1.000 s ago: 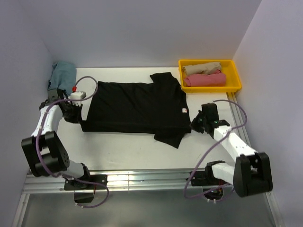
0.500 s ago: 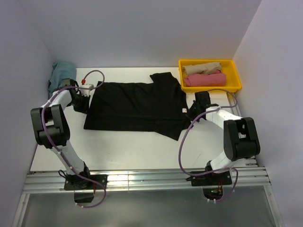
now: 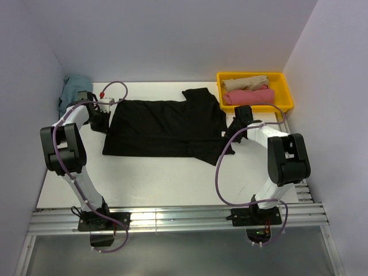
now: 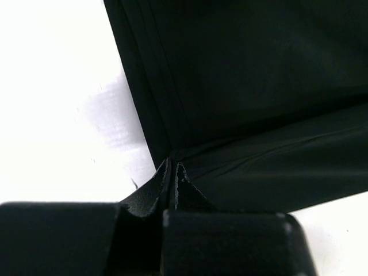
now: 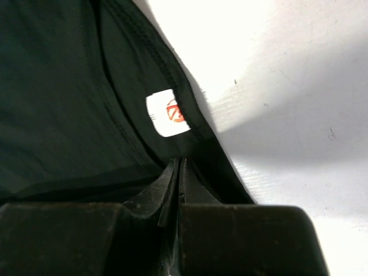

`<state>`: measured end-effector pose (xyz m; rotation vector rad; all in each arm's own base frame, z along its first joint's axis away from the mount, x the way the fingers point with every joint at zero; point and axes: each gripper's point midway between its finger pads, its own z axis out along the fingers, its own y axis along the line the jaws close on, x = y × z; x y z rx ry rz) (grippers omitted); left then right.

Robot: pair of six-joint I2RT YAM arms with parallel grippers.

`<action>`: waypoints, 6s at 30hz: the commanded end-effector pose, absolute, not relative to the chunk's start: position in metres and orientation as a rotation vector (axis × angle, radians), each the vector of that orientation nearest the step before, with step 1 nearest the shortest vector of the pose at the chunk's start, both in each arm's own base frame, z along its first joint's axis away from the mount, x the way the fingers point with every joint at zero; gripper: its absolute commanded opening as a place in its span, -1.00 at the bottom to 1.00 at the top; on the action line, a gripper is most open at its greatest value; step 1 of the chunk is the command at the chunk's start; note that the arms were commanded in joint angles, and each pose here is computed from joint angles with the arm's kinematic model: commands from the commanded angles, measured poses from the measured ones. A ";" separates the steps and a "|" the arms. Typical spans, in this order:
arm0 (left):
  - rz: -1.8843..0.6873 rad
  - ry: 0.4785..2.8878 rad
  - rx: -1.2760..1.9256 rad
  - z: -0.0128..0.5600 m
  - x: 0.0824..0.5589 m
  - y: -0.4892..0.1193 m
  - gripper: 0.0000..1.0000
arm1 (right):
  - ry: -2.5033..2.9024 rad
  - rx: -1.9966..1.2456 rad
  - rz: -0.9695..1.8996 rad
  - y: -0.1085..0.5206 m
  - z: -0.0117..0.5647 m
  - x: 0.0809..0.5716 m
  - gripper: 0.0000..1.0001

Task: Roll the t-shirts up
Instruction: Fold the tshirt

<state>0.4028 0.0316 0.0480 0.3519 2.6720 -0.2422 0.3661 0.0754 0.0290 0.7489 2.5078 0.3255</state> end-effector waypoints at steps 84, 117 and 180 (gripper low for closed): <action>-0.279 2.462 0.411 0.132 0.377 -0.003 0.10 | 2.443 0.577 0.463 0.147 0.092 0.391 -0.84; -0.285 2.515 0.444 0.110 0.375 -0.010 0.09 | 2.367 0.630 0.476 0.140 0.073 0.486 0.09; -0.300 2.505 0.483 0.118 0.370 -0.027 0.09 | 2.495 0.239 0.456 0.231 0.062 0.452 -0.35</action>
